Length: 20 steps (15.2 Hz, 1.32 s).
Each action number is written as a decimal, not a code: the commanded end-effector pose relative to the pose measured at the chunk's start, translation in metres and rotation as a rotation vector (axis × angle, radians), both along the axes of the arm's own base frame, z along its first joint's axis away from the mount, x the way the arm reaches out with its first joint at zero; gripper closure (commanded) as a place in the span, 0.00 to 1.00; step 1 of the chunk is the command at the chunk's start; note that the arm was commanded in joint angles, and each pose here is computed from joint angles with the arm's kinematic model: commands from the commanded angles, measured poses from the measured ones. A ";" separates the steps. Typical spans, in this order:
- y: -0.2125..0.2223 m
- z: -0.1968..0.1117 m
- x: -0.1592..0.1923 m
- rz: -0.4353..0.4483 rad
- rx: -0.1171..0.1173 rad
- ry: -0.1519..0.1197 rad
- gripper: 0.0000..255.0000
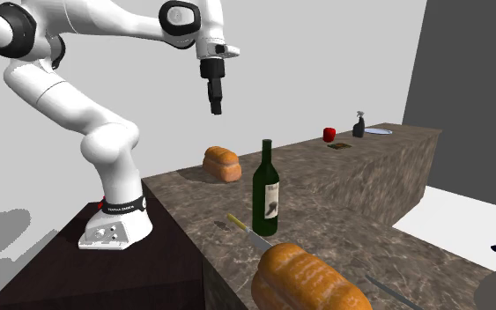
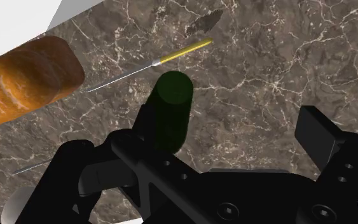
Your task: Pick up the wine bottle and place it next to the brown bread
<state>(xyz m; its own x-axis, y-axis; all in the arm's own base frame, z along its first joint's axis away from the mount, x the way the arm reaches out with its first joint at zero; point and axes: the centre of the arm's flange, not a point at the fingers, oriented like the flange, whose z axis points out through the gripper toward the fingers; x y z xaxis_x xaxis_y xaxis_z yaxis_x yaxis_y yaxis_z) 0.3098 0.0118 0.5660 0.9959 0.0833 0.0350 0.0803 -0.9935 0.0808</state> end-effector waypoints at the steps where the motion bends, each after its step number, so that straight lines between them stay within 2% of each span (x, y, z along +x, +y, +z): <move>1: 0.000 0.000 0.000 0.000 0.000 0.000 0.00; 16: -0.095 -0.069 0.190 -0.175 0.119 0.141 0.00; 20: -0.095 -0.090 0.188 -0.175 0.119 0.141 0.00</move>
<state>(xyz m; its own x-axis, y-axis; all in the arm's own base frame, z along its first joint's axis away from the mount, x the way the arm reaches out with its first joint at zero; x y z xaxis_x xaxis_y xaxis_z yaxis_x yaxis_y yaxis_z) 0.4970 -0.0835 0.4829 0.9906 -0.0865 -0.1061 -0.0908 -0.9952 -0.0369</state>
